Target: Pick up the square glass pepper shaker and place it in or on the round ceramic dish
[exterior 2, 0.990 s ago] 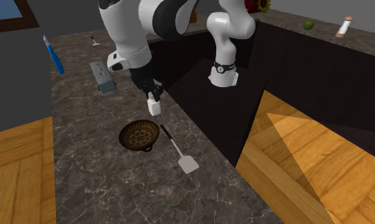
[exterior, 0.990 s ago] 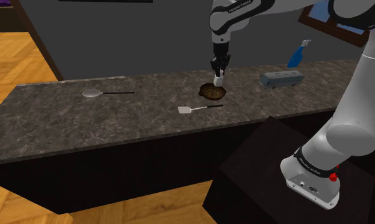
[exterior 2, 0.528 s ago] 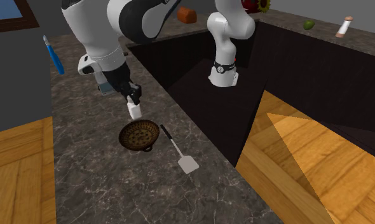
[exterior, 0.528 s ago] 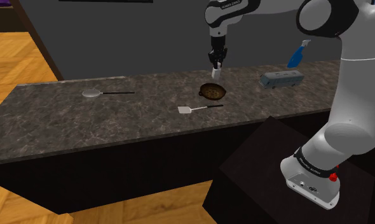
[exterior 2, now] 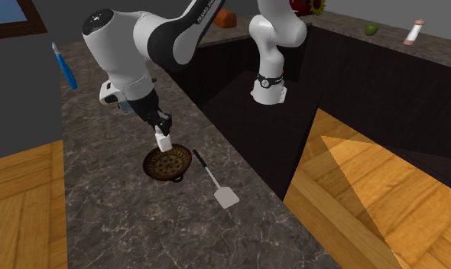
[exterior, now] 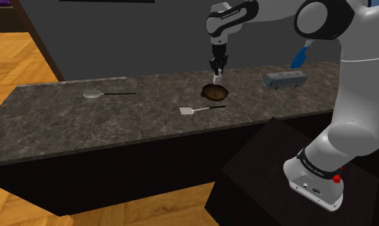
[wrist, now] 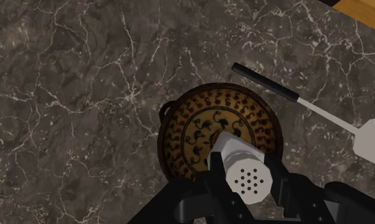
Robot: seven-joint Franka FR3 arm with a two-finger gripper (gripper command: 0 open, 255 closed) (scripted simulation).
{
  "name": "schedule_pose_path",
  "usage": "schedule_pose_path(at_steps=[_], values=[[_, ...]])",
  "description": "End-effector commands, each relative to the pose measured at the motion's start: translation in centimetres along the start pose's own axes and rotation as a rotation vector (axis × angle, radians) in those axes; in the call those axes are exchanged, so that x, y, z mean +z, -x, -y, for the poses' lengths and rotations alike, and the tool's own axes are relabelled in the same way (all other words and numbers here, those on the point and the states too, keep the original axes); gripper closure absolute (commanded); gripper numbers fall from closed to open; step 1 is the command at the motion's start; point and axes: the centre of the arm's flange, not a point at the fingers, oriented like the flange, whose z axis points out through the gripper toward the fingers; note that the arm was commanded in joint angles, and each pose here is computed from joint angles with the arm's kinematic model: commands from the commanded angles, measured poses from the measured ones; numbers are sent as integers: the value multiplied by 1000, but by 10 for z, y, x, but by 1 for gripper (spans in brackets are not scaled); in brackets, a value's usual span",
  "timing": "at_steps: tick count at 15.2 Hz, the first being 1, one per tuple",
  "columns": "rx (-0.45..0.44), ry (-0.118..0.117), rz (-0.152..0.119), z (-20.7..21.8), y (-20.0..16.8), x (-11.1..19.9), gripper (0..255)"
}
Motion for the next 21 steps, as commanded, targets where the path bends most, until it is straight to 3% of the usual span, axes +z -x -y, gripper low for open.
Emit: schedule_pose_path(at_steps=[1,9,17,18,21], values=[[0,0,0,-1,-2,11,255],[0,0,0,-1,-12,52,255],[0,0,0,-1,-13,54,255],[0,0,0,-1,-13,54,0],[0,0,0,-1,-13,54,0]])
